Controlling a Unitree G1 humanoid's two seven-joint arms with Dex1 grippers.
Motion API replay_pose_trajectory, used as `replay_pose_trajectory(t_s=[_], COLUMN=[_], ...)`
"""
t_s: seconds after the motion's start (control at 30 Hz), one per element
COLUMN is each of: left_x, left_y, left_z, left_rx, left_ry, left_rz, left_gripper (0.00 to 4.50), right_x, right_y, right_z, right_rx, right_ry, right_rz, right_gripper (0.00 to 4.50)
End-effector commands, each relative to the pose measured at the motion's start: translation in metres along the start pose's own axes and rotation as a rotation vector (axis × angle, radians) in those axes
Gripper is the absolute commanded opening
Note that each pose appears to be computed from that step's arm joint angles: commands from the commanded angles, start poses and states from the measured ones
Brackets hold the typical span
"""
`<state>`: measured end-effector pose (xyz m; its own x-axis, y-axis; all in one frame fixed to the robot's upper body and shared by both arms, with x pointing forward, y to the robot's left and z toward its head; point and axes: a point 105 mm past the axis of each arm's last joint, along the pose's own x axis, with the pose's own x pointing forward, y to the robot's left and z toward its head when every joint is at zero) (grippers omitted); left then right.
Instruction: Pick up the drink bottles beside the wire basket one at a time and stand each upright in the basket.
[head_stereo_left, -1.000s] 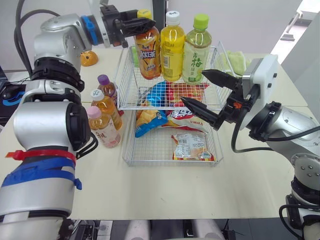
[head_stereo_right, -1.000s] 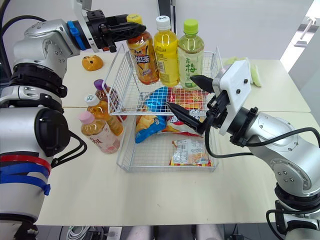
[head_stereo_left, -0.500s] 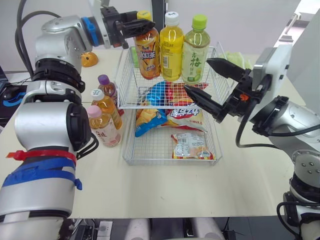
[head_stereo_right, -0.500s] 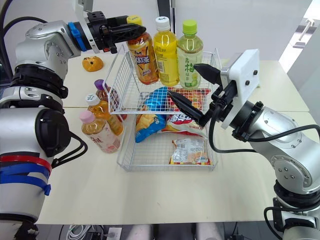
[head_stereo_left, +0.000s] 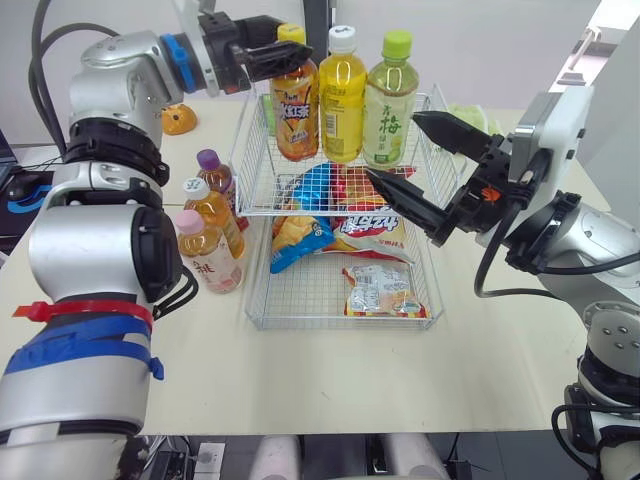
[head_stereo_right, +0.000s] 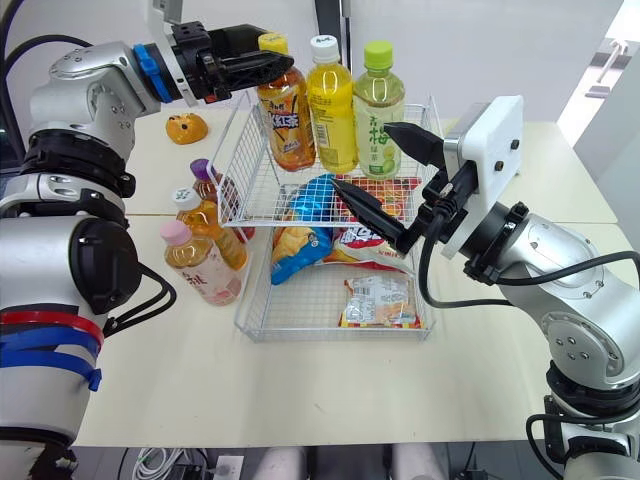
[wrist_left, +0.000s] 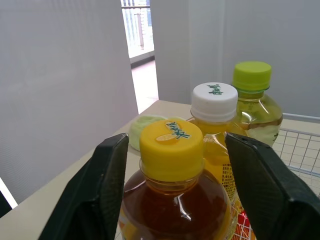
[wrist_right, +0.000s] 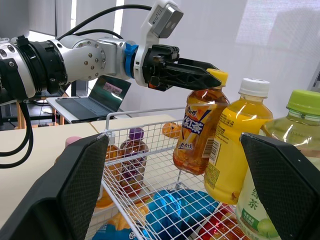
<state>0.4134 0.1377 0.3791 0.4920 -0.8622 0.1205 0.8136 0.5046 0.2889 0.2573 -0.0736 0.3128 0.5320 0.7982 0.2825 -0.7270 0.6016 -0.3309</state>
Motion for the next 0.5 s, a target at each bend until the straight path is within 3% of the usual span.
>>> replay_pose_trajectory(t_s=[0.03, 0.27, 0.4, 0.5], left_x=[-0.009, -0.034, -0.076, -0.11], left_y=[0.004, 0.009, 0.02, 0.03], left_z=[0.02, 0.042, 0.061, 0.062], left_rx=[0.053, 0.062, 0.053, 0.055], left_ry=[-0.04, -0.093, -0.129, -0.122], left_rz=[0.016, 0.035, 0.121, 0.233], left_gripper=[4.43, 4.43, 4.43, 4.43], right_x=[-0.001, 0.001, 0.003, 0.004], right_y=[0.003, 0.003, 0.001, 0.002], right_z=[0.01, 0.008, 0.007, 0.005], right_rx=[-0.035, -0.035, -0.035, -0.016], right_ry=[-0.038, -0.036, -0.033, -0.034], right_rz=[0.011, 0.038, 0.075, 0.133], right_gripper=[4.5, 4.5, 4.5, 4.5])
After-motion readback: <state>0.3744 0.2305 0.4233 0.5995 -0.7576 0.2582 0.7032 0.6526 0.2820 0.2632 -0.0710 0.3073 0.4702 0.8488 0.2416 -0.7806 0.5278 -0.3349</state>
